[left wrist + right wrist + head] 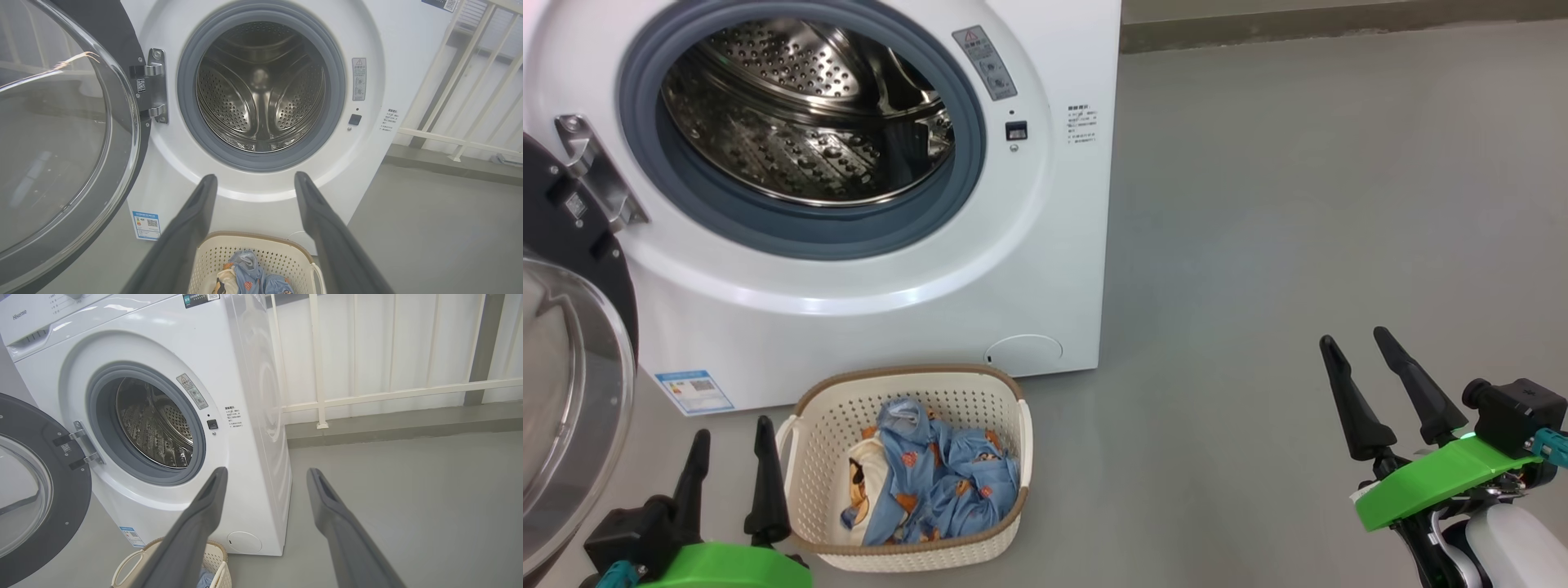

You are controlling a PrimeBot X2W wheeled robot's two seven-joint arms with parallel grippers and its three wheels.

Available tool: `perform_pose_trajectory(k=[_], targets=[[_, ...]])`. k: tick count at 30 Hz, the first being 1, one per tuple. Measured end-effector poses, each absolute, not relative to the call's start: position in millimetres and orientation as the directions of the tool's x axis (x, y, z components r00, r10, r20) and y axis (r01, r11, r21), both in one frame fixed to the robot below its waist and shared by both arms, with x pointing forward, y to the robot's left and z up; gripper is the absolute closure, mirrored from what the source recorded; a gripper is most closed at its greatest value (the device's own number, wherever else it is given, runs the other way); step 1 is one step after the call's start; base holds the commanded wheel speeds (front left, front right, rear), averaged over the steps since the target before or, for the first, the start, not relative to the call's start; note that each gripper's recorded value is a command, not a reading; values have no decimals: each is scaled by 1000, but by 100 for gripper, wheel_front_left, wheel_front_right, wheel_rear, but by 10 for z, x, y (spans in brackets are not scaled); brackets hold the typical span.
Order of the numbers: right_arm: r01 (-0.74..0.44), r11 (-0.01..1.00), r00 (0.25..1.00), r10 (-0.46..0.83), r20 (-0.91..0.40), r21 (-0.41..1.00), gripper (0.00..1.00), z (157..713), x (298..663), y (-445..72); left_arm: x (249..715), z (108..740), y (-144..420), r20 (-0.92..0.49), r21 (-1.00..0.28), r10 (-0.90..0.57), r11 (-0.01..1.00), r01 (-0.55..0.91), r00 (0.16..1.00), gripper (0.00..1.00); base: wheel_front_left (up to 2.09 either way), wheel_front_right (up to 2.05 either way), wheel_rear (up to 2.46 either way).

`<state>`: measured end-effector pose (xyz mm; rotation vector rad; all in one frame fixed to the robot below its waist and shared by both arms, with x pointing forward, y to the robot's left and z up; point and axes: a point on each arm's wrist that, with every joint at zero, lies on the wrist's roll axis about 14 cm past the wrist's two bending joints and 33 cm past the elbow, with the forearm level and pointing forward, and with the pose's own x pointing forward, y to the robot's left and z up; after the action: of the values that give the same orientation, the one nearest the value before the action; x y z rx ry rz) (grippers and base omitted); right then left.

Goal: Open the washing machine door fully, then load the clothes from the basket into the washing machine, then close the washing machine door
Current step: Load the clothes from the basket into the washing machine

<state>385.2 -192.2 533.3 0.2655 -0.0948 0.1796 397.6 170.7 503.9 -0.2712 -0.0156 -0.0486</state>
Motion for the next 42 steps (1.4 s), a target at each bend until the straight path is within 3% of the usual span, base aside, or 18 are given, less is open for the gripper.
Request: perform_pose_trajectory(k=[23,42], targets=[[-207,945,977,184,113,252,0,5319,3872,-1851,3962,5021,1794,16,-267,-20,963,24,1000,0,113,-113,0],[-211,943,976,187,115,257,0,5323,3876,-1825,3954,5019,1825,15,-272,-8,962,12,1000,0,18,-18,0]])
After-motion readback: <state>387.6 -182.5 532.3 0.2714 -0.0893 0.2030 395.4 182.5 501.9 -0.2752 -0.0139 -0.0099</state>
